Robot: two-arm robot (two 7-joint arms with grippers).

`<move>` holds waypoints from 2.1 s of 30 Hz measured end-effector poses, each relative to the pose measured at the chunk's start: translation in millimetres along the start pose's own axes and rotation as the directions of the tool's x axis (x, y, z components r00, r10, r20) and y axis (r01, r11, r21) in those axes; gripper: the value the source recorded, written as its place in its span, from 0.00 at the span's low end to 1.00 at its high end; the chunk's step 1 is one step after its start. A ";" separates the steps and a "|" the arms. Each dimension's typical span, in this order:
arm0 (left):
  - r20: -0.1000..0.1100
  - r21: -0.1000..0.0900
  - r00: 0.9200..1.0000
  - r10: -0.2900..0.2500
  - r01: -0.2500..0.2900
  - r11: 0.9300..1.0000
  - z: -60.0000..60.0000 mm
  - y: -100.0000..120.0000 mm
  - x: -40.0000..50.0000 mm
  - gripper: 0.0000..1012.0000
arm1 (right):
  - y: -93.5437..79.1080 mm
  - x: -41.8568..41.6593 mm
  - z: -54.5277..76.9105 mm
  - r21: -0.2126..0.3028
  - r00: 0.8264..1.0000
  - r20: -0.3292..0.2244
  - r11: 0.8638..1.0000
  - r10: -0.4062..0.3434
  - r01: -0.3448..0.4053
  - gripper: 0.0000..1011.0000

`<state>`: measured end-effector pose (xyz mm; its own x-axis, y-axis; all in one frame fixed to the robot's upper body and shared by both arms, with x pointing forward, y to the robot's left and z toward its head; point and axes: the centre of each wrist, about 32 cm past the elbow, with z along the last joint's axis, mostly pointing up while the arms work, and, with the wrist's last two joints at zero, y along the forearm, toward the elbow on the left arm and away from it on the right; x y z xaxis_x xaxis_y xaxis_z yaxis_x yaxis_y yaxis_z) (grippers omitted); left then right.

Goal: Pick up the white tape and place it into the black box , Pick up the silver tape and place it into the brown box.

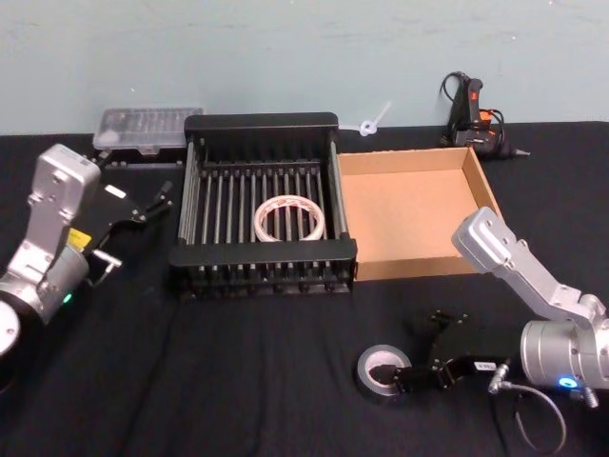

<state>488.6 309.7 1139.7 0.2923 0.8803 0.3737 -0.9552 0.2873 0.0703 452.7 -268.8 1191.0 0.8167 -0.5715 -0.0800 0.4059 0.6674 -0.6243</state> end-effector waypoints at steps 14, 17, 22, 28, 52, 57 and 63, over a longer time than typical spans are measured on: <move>0.000 0.000 1.000 0.000 0.000 1.000 0.1 0.0 0.0 0.99 | 4.6 1.6 0.7 -0.021 1.000 0.010 1.000 0.008 -0.008 0.99; 0.000 0.000 1.000 0.000 0.000 1.000 0.0 0.0 0.0 0.99 | 5.5 2.0 1.0 -0.024 1.000 0.011 1.000 0.011 -0.010 0.99; 0.000 0.000 1.000 0.000 0.000 1.000 0.0 0.0 0.0 0.99 | 7.1 2.9 0.6 -0.030 1.000 0.012 0.999 0.012 -0.011 0.99; 0.000 0.000 1.000 0.000 0.000 1.000 0.0 0.0 0.0 0.99 | 8.7 4.1 -0.2 -0.034 1.000 0.011 0.999 0.011 -0.011 0.99; 0.000 0.000 1.000 0.000 0.000 1.000 0.0 0.0 0.0 0.99 | 9.5 5.1 -1.1 -0.037 1.000 0.010 0.999 0.009 -0.009 0.99; 0.000 0.000 1.000 0.000 0.000 1.000 0.0 0.0 0.0 0.99 | 9.4 5.1 -1.0 -0.037 1.000 0.011 0.999 0.009 -0.008 0.99; 0.000 0.000 1.000 0.000 0.000 1.000 0.0 0.0 0.0 0.99 | 9.3 5.1 -1.1 -0.038 1.000 0.011 0.999 0.009 -0.008 0.87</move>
<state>488.6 309.7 1139.8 0.2922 0.8803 0.3737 -0.9553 0.2873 0.0702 460.2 -266.0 1183.9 0.8244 -0.5607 -0.0772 0.3835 0.6536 -0.6525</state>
